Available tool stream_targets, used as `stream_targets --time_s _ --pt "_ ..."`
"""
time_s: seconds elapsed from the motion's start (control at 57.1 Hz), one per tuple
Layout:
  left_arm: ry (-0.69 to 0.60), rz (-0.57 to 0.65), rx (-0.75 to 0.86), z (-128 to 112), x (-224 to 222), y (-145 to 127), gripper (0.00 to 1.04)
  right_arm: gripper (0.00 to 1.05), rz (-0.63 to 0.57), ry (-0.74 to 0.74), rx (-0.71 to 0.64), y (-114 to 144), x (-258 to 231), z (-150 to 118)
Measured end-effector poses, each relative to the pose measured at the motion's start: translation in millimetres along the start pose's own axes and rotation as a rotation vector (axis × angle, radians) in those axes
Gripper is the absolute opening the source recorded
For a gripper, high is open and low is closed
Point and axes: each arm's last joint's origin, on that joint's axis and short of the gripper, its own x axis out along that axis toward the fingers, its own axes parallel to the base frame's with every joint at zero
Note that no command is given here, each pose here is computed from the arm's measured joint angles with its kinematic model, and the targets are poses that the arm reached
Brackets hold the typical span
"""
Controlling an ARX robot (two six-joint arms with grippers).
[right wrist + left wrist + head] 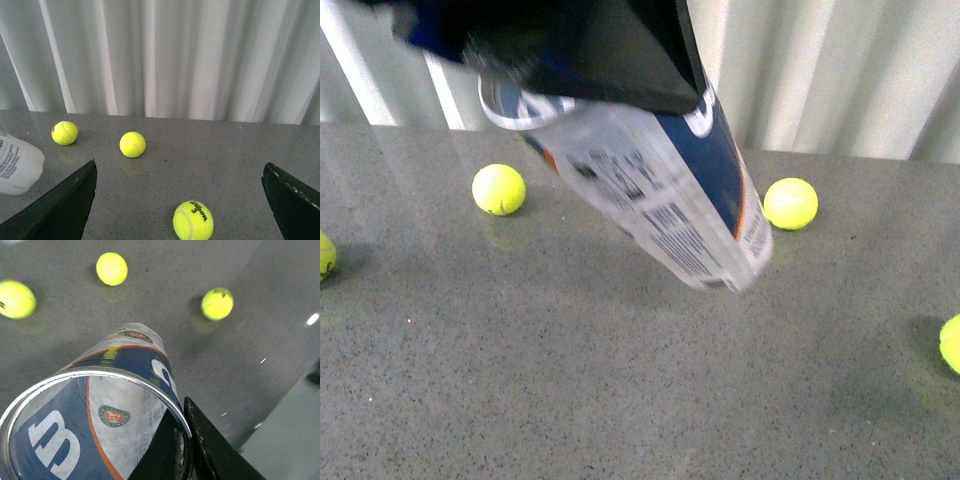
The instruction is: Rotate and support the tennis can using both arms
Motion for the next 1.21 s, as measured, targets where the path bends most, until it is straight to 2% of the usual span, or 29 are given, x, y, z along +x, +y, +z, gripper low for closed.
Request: stream_targets --time_s 0.035,0.053,0.088,0.158,0.228,0.368,0.455,0.578,0.788,1.033,1.208 --pt "0.046 0.017 0.085 7 0 1 0.03 0.98 0.0 0.0 0.0 0 0 0" --pt "0.097 0.022 0.218 11 1 1 0.03 0.98 0.0 0.0 0.0 0 0 0" --pt "0.167 0.01 0.361 16 4 1 0.03 0.98 0.0 0.0 0.0 0 0 0" --pt "0.25 -0.033 0.531 23 11 -1 0.03 0.98 0.0 0.0 0.0 0 0 0" --pt "0.304 -0.088 0.674 33 18 -2 0.03 0.98 0.001 0.0 0.0 0 0 0" --pt "0.404 -0.144 0.825 48 35 -2 0.03 0.98 0.0 0.0 0.0 0 0 0" --pt "0.459 -0.195 0.867 54 52 0 0.03 0.98 0.0 0.0 0.0 0 0 0" --pt "0.559 -0.192 0.928 52 67 4 0.03 0.98 0.0 0.0 0.0 0 0 0" --pt "0.694 -0.217 0.921 44 97 23 0.03 0.98 0.0 0.0 0.0 0 0 0" --pt "0.726 -0.299 0.813 40 114 34 0.03 0.98 0.0 0.0 0.0 0 0 0" --pt "0.689 -0.355 0.7 44 128 34 0.03 0.98 0.0 0.0 0.0 0 0 0"
